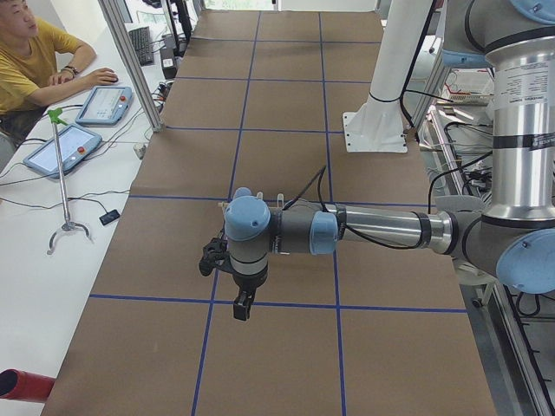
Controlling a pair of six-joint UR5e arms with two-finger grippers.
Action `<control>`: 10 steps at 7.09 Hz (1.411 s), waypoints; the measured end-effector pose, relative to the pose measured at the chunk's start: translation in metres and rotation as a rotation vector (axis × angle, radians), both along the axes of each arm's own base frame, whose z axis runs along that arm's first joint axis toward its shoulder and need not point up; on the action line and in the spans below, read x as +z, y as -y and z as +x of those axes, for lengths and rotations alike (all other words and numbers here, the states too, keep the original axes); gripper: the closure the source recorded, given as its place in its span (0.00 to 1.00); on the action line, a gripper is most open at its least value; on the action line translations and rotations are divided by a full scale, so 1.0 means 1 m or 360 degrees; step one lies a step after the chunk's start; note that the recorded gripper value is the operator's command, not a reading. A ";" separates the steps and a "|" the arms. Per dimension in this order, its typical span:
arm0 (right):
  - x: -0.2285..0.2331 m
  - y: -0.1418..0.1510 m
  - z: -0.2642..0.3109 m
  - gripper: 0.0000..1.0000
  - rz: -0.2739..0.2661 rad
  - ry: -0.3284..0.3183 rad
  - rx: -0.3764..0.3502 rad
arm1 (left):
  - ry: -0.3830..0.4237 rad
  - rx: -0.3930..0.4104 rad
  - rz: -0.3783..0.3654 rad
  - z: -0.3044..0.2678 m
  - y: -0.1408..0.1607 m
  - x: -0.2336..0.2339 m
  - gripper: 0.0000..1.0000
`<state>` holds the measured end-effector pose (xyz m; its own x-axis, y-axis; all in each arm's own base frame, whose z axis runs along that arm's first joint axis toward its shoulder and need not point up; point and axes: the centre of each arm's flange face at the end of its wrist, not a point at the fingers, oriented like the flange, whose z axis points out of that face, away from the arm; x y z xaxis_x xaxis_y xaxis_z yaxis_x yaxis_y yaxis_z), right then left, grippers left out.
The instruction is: Hang cup on cup holder
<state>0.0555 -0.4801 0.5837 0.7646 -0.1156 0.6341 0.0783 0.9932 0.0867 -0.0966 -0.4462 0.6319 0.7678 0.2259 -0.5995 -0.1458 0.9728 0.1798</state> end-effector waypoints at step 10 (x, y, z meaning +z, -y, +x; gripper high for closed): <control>-0.002 0.000 0.000 0.00 -0.0004 0.0003 0.0011 | -0.0001 -0.0001 -0.0024 0.000 -0.007 0.007 0.02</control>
